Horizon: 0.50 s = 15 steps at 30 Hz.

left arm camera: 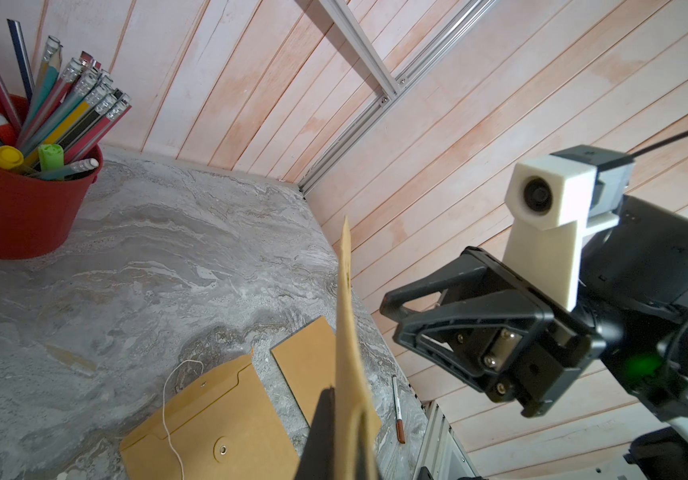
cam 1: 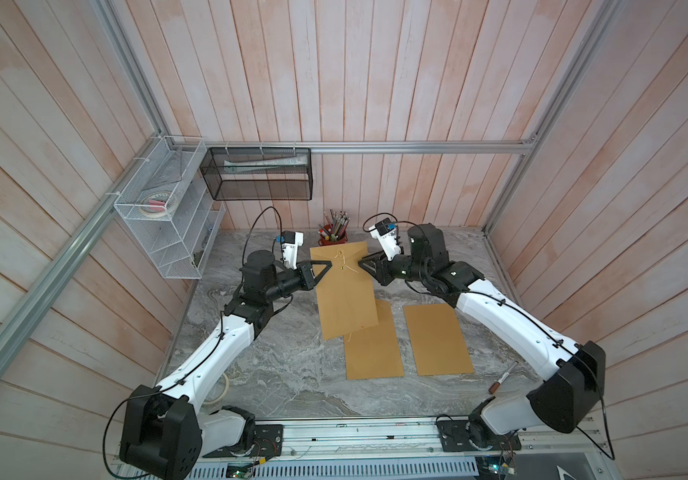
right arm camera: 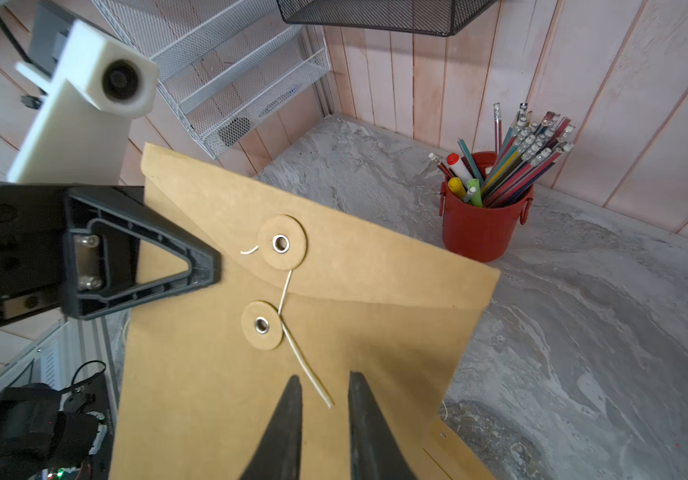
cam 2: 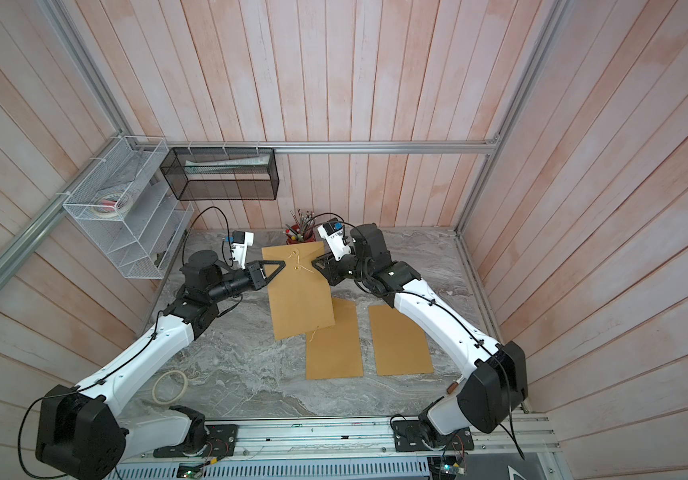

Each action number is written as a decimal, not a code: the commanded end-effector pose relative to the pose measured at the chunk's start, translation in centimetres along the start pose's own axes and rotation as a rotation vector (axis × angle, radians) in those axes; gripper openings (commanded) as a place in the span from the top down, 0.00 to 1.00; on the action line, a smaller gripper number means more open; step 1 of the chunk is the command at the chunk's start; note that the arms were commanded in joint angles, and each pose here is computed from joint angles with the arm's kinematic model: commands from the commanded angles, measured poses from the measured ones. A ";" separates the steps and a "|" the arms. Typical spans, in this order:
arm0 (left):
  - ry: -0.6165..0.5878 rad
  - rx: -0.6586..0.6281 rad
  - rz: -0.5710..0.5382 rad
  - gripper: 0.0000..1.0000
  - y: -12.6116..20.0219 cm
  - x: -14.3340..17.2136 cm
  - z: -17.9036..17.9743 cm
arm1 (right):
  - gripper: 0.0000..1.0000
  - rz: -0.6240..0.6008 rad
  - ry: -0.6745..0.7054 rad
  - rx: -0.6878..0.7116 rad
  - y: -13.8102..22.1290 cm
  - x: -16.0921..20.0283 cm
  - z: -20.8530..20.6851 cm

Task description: Open the file bag

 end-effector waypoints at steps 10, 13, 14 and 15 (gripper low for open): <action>-0.018 0.000 0.021 1.00 -0.1 -0.7 -0.4 | 0.73 0.079 0.083 0.127 -2.1 1.3 -0.1; -0.017 0.001 0.027 1.00 -0.2 -0.5 -0.4 | 0.72 0.080 0.083 0.123 -2.0 1.4 0.1; -0.016 0.001 0.027 1.00 -0.2 -0.5 -0.4 | 0.72 0.075 0.083 0.122 -1.9 1.4 0.2; -0.016 0.001 0.028 1.00 -0.3 -0.5 -0.3 | 0.72 0.073 0.084 0.123 -1.9 1.3 0.2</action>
Point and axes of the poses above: each gripper's point midway between its finger pads, its own y axis back along the fingers, its own z axis along the line the jaws close on, x = y × z, the point moved 8 cm from there along y, back along the fingers, and after that the axes turned 13 degrees about -y, right-handed, at the moved point
